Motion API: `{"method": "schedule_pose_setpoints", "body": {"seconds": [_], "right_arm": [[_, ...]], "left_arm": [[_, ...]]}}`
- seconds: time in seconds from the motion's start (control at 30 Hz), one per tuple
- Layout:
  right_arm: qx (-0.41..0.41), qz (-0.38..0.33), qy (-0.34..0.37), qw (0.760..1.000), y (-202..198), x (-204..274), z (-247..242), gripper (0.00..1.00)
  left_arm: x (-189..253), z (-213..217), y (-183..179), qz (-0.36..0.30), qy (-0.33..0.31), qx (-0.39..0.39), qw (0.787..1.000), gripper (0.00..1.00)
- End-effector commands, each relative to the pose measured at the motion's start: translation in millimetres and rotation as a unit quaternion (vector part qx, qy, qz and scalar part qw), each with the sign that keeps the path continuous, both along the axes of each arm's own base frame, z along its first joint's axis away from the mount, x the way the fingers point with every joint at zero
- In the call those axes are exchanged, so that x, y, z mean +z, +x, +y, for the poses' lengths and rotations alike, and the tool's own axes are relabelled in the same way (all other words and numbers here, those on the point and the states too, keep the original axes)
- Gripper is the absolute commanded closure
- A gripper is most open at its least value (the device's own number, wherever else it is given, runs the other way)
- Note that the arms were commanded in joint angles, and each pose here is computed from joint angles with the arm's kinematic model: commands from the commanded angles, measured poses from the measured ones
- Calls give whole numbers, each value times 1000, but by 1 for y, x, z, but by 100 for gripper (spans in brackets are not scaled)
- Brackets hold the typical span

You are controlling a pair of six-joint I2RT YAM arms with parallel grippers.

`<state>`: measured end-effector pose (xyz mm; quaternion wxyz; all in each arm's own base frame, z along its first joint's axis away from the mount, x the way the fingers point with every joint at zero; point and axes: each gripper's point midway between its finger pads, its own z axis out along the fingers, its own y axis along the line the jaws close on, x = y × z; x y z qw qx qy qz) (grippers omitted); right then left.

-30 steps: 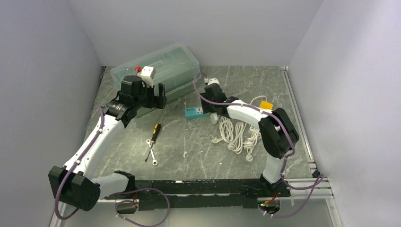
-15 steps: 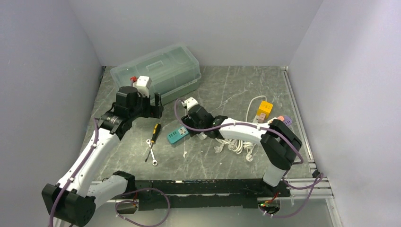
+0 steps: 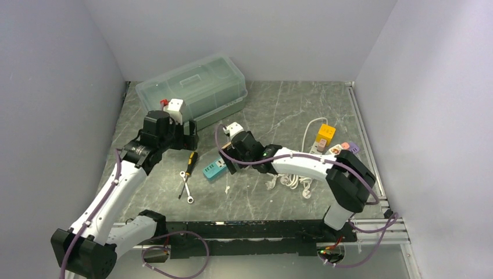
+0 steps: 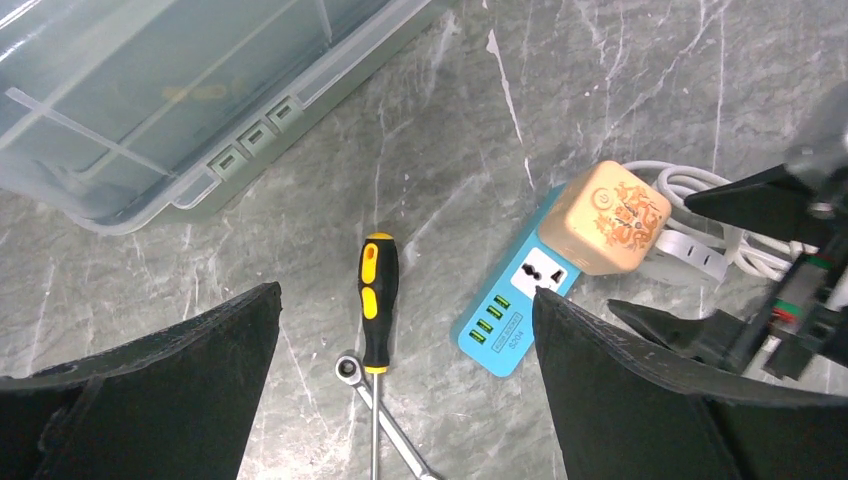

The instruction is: Pull the plug off the socket

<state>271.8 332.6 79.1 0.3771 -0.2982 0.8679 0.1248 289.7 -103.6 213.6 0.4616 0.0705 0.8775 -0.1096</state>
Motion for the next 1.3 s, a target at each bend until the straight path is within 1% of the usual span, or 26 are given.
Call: {"method": "schedule_pose_setpoints", "body": {"seconds": [0.0,0.13,0.2,0.3,0.37,0.5,0.63,0.73,0.9,1.03,1.27], "right_arm": [[10,-31,44,998,-3,42,1,0],[19,-43,51,998,-10,47,-13,0],[25,-46,57,997,-11,45,-22,0],[36,-42,105,993,-12,53,-24,2],[47,-66,130,988,-11,60,-22,3],[35,-88,141,986,-9,49,-33,8],[24,-107,152,982,-7,43,-41,14],[17,-121,165,979,-7,45,-43,20],[-3,-134,170,976,-3,46,-49,26],[-5,-121,182,976,-5,36,-45,32],[13,-101,186,977,-7,28,-32,35]], "left_arm": [[6,-5,2,-10,-9,-10,1000,0],[12,-26,4,-23,-41,-59,997,0],[13,-44,5,-10,-69,-98,993,0],[6,-71,11,32,-103,-137,985,1],[-4,-85,18,61,-111,-147,981,1],[-25,-119,26,115,-129,-173,970,2],[-49,-139,29,154,-136,-188,960,6],[-62,-145,26,175,-144,-195,954,10],[-73,-142,26,186,-129,-188,956,17],[-81,-138,27,198,-116,-179,957,22],[-98,-138,22,227,-95,-180,952,29]]}}
